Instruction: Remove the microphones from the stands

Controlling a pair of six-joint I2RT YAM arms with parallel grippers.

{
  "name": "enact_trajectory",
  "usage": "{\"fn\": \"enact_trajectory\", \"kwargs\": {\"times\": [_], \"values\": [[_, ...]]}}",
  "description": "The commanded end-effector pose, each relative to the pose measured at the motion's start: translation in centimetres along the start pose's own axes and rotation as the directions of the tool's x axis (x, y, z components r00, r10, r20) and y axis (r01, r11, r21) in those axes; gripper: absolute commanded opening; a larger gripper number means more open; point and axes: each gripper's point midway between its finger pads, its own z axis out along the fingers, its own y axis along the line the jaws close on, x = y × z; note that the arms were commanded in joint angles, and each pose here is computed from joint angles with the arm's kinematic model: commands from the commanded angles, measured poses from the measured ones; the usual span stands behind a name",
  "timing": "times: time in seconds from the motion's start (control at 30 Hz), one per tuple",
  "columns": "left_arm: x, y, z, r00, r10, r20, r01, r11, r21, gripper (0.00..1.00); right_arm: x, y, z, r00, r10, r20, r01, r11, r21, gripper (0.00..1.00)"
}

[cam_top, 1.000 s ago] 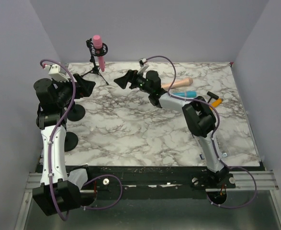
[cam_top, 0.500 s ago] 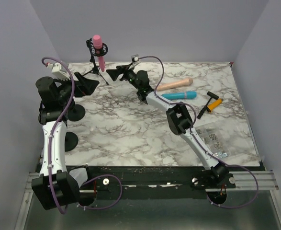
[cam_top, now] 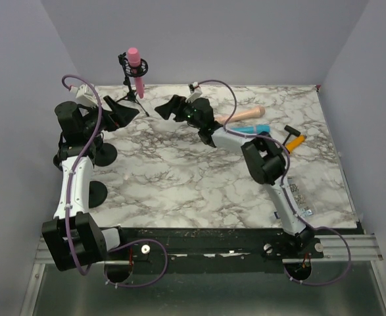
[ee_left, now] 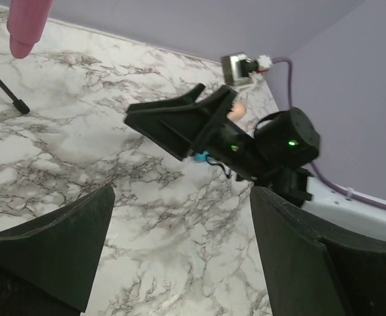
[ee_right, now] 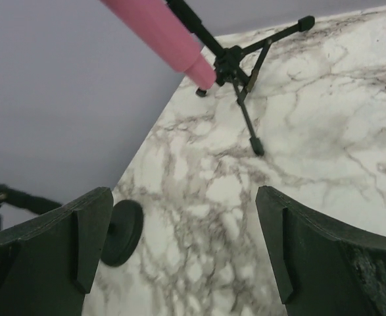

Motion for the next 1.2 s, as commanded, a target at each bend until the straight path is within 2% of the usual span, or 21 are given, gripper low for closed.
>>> {"fn": "enact_trajectory", "kwargs": {"times": [0.0,0.17,0.3,0.37,0.53,0.6,0.7,0.8,0.87,0.93,1.0,1.1,1.17], "values": [[-0.7,-0.2,0.5,0.999,0.031,0.022,-0.031,1.000,0.006,0.85,-5.5,7.9,-5.8,0.999,0.043,-0.032,-0.045,0.997,-0.062,1.00],[-1.7,0.2,1.5,0.995,-0.077,0.064,0.076,0.997,0.014,0.83,-4.7,9.7,-14.1,0.986,0.102,-0.133,-0.103,0.995,-0.003,1.00],[-4.1,0.5,2.8,0.973,-0.205,0.110,0.206,0.978,-0.002,0.74,-2.8,10.0,-19.2,0.970,0.142,-0.199,-0.138,0.990,0.035,1.00],[-5.3,1.1,3.8,0.949,-0.287,0.126,0.292,0.956,-0.023,0.72,-2.9,10.1,-20.8,0.970,0.115,-0.215,-0.107,0.993,0.049,1.00],[-9.4,-0.2,6.4,0.917,-0.359,0.175,0.362,0.932,0.017,0.67,-4.8,11.5,-24.4,0.981,0.023,-0.192,-0.015,0.999,0.044,1.00],[-10.1,1.1,7.4,0.881,-0.427,0.203,0.443,0.895,-0.042,0.62,-5.6,11.5,-25.4,0.986,-0.012,-0.164,0.021,0.998,0.059,1.00],[-9.9,4.0,8.6,0.807,-0.533,0.252,0.574,0.810,-0.124,0.60,-6.3,11.4,-26.0,0.987,-0.053,-0.153,0.066,0.995,0.081,1.00],[-10.4,5.6,9.9,0.746,-0.597,0.296,0.645,0.758,-0.095,0.58,-6.7,11.6,-26.7,0.988,-0.063,-0.140,0.075,0.994,0.082,1.00],[-10.7,6.3,10.6,0.722,-0.617,0.314,0.669,0.737,-0.091,0.58,-6.9,11.9,-27.1,0.988,-0.074,-0.135,0.084,0.994,0.074,1.00],[-11.4,6.5,11.2,0.720,-0.614,0.323,0.668,0.739,-0.084,0.58,-7.2,11.7,-27.5,0.988,-0.089,-0.125,0.100,0.991,0.086,1.00],[-12.5,5.9,11.6,0.747,-0.577,0.329,0.627,0.777,-0.062,0.60,-7.4,11.3,-27.7,0.988,-0.102,-0.114,0.114,0.987,0.109,1.00],[-14.4,4.4,12.2,0.859,-0.390,0.332,0.443,0.891,-0.099,0.69,-7.8,11.3,-27.9,0.987,-0.120,-0.103,0.132,0.984,0.121,1.00],[-15.3,4.0,12.4,0.902,-0.266,0.339,0.331,0.932,-0.149,0.74,-7.8,11.4,-28.0,0.987,-0.124,-0.100,0.136,0.983,0.121,1.00]]}}
